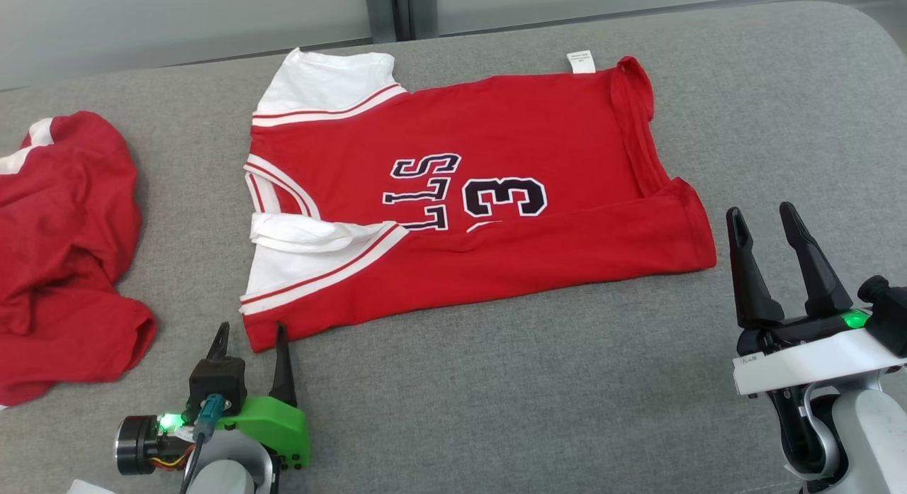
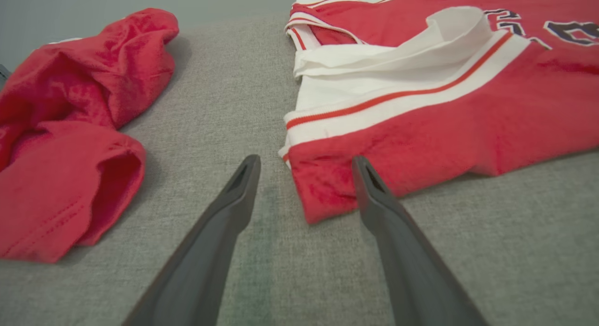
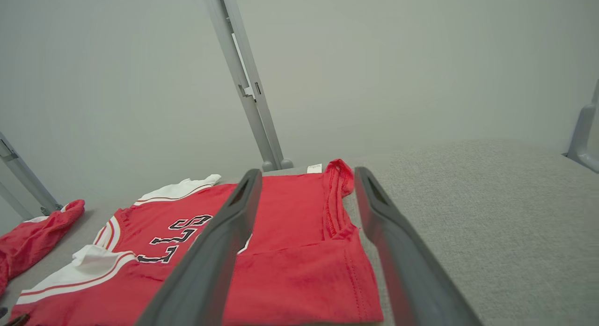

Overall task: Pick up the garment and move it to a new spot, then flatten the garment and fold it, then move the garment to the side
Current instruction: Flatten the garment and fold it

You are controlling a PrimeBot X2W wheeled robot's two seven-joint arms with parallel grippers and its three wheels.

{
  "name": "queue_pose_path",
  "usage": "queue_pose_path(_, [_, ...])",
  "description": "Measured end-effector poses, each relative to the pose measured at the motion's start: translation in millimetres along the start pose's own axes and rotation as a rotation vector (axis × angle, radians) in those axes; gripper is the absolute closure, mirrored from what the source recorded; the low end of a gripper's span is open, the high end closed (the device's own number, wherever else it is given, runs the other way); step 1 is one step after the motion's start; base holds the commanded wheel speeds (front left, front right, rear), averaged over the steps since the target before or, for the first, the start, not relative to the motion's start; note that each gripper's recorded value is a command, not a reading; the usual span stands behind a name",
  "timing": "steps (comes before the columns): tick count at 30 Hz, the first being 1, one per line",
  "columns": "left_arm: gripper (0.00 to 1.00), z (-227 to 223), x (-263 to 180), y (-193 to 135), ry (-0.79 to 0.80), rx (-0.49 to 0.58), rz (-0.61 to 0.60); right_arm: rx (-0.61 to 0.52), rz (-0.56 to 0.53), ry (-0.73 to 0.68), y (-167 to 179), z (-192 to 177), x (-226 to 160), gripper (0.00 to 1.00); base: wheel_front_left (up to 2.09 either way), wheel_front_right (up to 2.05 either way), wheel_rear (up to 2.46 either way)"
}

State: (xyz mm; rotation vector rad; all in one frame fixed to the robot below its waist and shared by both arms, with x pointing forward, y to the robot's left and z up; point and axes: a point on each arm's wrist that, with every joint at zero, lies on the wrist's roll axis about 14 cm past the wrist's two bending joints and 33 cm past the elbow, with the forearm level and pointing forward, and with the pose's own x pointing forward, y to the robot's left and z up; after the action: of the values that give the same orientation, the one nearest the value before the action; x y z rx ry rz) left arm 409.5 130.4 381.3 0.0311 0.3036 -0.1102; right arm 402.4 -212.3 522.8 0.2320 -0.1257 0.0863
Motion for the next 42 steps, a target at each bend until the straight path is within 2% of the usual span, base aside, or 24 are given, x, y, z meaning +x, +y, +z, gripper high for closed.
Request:
queue_pose_path(10, [0.0,-15,10,-3,0.063,0.011,-0.011,-0.01,-0.032,0.025,-10,-6,-7,0.0,0.0,0.0,0.0])
queue_pose_path(11, [0.13,-16,11,-3,0.065,0.011,-0.015,-0.013,-0.035,0.028,-12,-7,-7,0.0,0.0,0.0,0.0])
queue_pose_path(12, [0.57,-16,11,-4,0.066,0.01,-0.02,-0.017,-0.037,0.031,-12,-8,-7,0.0,0.0,0.0,0.0])
queue_pose_path(13, [0.76,-15,11,-5,0.064,0.009,-0.03,-0.019,-0.038,0.034,-13,-9,-7,0.0,0.0,0.0,0.0])
queue_pose_path(14, [1.0,-14,11,-6,0.06,0.009,-0.035,-0.022,-0.037,0.037,-13,-10,-6,0.0,0.0,0.0,0.0])
queue_pose_path(19, [1.0,8,15,-4,-0.008,0.005,-0.031,-0.035,-0.063,0.102,-21,-31,-8,0.0,0.0,0.0,0.0])
queue_pose_path(23, [1.0,32,16,-3,-0.087,0.0,-0.037,0.041,-0.113,0.163,-28,-57,-7,0.0,0.0,0.0,0.0])
queue_pose_path(27, [1.0,48,15,-5,-0.143,0.021,-0.055,0.048,-0.149,0.25,-39,-86,-4,0.0,0.0,0.0,0.0])
queue_pose_path(31, [1.0,55,13,-6,-0.167,0.034,-0.061,0.115,-0.194,0.3,-42,-108,6,0.0,0.0,0.0,0.0])
queue_pose_path(35, [1.0,55,10,-8,-0.172,0.035,-0.069,0.133,-0.217,0.393,-45,-136,6,0.0,0.0,0.0,0.0])
queue_pose_path(42, [1.0,55,5,-10,-0.174,0.059,-0.074,0.136,-0.213,0.441,-44,-149,17,0.0,0.0,0.0,0.0])
